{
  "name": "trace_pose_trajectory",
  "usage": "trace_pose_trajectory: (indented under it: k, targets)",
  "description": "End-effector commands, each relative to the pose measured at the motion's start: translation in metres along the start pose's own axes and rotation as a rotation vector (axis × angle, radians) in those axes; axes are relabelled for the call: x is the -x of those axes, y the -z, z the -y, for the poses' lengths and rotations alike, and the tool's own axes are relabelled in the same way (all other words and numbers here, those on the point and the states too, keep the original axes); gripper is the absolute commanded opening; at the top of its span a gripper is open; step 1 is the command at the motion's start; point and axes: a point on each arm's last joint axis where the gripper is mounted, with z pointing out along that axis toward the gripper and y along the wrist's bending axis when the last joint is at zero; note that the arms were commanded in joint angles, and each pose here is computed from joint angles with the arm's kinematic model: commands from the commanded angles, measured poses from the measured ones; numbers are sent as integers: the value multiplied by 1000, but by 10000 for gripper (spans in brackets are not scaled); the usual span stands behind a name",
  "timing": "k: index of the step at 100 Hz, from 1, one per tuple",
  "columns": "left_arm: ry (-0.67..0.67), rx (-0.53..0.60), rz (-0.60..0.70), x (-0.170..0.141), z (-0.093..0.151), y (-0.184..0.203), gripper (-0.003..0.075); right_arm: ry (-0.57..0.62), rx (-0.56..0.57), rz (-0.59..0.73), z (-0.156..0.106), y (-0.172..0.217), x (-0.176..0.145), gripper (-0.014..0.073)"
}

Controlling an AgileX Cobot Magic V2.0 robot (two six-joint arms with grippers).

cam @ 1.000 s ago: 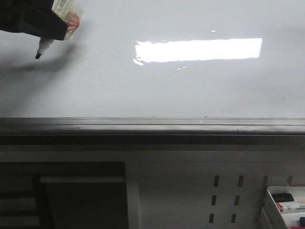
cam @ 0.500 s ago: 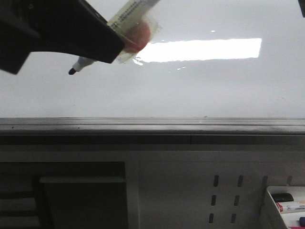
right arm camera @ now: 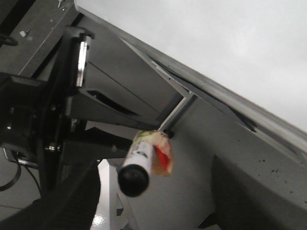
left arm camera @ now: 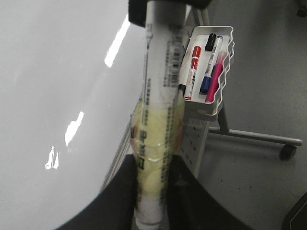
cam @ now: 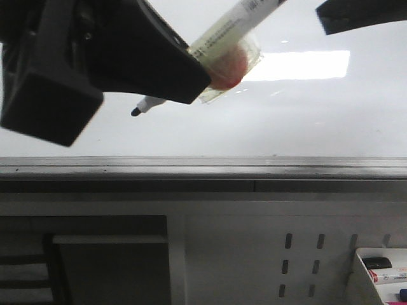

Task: Write number 4 on whiteboard

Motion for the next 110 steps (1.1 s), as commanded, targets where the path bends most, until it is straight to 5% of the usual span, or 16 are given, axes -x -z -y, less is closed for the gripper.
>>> trace_pose_trajectory:
  k: [1, 64, 110]
  targets:
    - [-8, 43, 112, 19, -6, 4, -20, 30, 57, 58, -12, -2, 15, 435]
    - [-21, 64, 151, 22, -7, 1, -20, 3, 146, -67, 4, -33, 22, 428]
    - [-29, 64, 148, 21, -7, -1, -20, 42, 178, -77, 1, -33, 21, 145]
